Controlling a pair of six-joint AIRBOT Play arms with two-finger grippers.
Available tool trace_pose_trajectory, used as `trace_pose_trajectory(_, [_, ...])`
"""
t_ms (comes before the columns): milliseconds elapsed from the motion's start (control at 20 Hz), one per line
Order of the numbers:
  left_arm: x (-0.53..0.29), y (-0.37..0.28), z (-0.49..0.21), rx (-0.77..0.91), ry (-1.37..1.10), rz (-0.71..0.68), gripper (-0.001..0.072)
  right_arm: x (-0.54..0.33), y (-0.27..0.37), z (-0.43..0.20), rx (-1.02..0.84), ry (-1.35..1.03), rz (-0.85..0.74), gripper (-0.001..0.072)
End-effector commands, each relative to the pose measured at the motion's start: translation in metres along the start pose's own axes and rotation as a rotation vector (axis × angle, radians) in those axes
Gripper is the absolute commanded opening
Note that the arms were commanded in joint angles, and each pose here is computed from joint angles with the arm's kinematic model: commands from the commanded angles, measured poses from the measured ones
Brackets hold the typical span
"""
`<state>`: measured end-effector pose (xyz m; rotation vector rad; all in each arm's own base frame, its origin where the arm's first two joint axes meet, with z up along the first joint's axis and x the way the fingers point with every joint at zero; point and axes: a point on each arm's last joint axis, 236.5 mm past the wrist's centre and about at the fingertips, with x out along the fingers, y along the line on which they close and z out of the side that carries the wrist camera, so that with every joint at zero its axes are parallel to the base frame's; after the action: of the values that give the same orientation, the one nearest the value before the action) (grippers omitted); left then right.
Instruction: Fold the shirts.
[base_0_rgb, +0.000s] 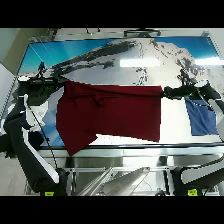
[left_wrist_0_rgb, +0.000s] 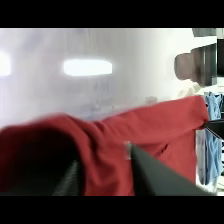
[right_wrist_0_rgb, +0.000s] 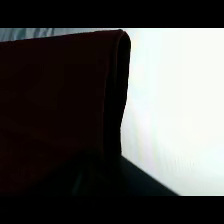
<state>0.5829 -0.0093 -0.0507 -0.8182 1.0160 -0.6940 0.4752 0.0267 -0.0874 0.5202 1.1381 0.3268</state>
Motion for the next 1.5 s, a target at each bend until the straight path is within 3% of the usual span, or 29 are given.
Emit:
trace_pose_trajectory(0, [-0.017, -0.021, 0.000, 0.036, 0.013, -0.019, 0.0340, -0.010, 0.012, -0.007, -0.013, 0.040, 0.036, 0.0441])
trace_pose_trajectory(250, [-0.105, -0.062, -0.004, 0.012, 0.022, 0.032, 0.0339, -0.091, 0.033, -0.005, 0.005, 0.053, 0.088, 0.0424])
trace_pose_trajectory(300, [-0.122, -0.065, -0.015, -0.004, 0.036, 0.050, 0.0338, -0.105, 0.036, -0.019, 0.019, 0.092, 0.098, 0.0370])
trace_pose_trajectory(450, [-0.149, -0.067, -0.070, -0.119, 0.106, 0.073, 0.0338, -0.124, 0.028, -0.079, 0.053, 0.192, 0.036, 0.0365])
trace_pose_trajectory(650, [-0.157, -0.055, -0.161, -0.267, 0.143, 0.119, 0.0337, -0.112, 0.012, -0.153, 0.177, 0.200, -0.050, 0.0367])
trace_pose_trajectory(950, [-0.157, -0.045, -0.251, -0.469, 0.042, 0.127, 0.0337, -0.077, 0.006, -0.236, 0.335, 0.336, -0.029, 0.0367])
trace_pose_trajectory(1300, [-0.145, -0.008, -0.349, -0.590, 0.175, 0.382, 0.0338, -0.050, 0.028, -0.254, 0.297, 0.356, 0.017, 0.0366])
trace_pose_trajectory(1450, [-0.141, 0.000, -0.369, -0.625, 0.230, 0.419, 0.0338, -0.035, 0.048, -0.248, 0.256, 0.336, 0.090, 0.0366])
